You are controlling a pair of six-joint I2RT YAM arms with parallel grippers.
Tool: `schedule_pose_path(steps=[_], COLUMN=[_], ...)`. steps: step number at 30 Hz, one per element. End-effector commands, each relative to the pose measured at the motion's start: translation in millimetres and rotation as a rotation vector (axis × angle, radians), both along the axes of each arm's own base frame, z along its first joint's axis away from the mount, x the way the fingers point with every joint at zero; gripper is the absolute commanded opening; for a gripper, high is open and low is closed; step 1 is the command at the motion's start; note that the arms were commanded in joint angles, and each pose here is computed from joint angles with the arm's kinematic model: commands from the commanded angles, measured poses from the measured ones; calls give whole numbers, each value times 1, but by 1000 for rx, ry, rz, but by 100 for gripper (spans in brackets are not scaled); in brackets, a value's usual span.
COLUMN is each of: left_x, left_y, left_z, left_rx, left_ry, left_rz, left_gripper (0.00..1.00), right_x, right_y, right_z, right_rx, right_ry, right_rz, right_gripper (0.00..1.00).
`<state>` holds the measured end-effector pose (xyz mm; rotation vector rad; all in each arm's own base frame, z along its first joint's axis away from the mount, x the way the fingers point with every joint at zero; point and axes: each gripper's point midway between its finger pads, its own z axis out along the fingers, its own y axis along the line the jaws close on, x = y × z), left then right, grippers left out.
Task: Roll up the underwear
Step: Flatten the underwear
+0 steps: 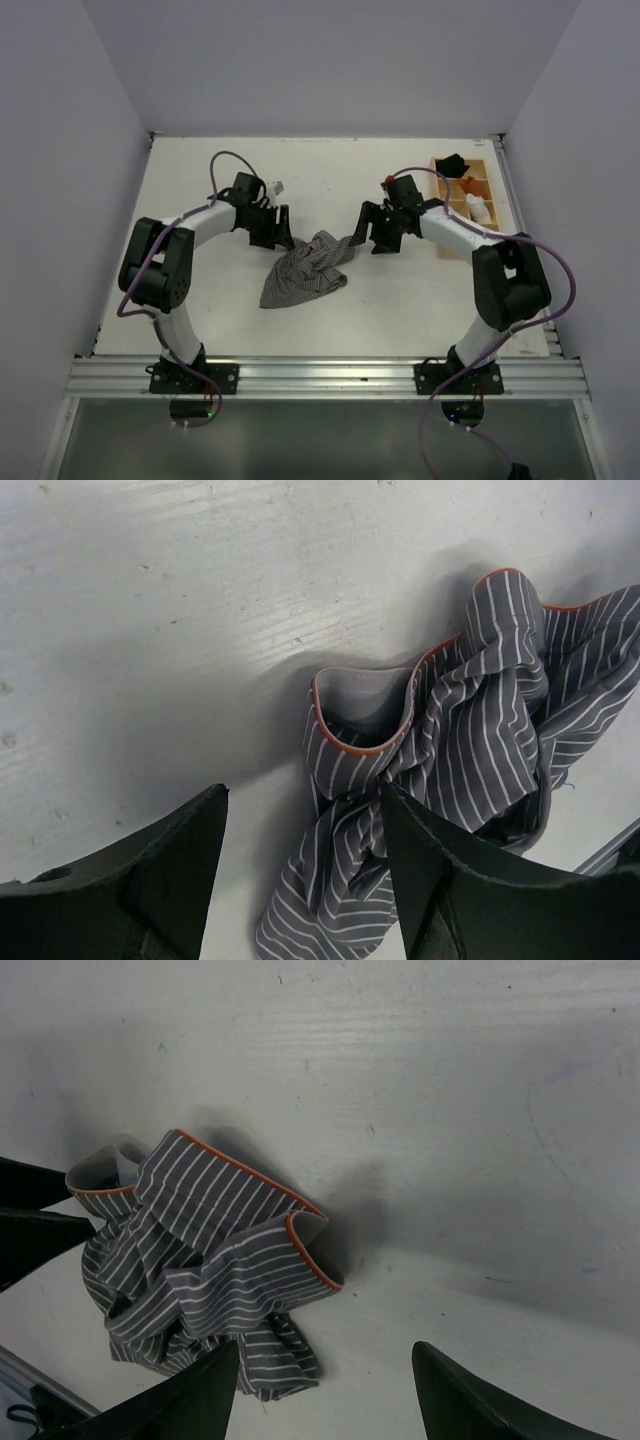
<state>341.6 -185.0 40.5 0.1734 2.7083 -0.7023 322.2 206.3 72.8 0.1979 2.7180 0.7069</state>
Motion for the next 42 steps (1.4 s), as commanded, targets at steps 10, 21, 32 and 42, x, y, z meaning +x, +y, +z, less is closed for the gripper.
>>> schedule_pose_path(steps=[10,21,32,42], left_x=[23,66,85,72], left_y=[-22,-14,31,38], left_z=[-11,77,200,230], left_rx=[-86,-46,84,79], left_ry=[-62,-228,-554,-595], left_rz=[-94,-65,143,185], left_gripper=[51,0,0,0], right_x=[25,50,51,34], right_y=[37,16,-63,-62], right_z=[-29,62,172,200], right_rx=[103,-26,-387,-347], right_ry=[-9,-148,-422,-458], right_rz=[141,192,96,111], right_gripper=[63,0,0,0])
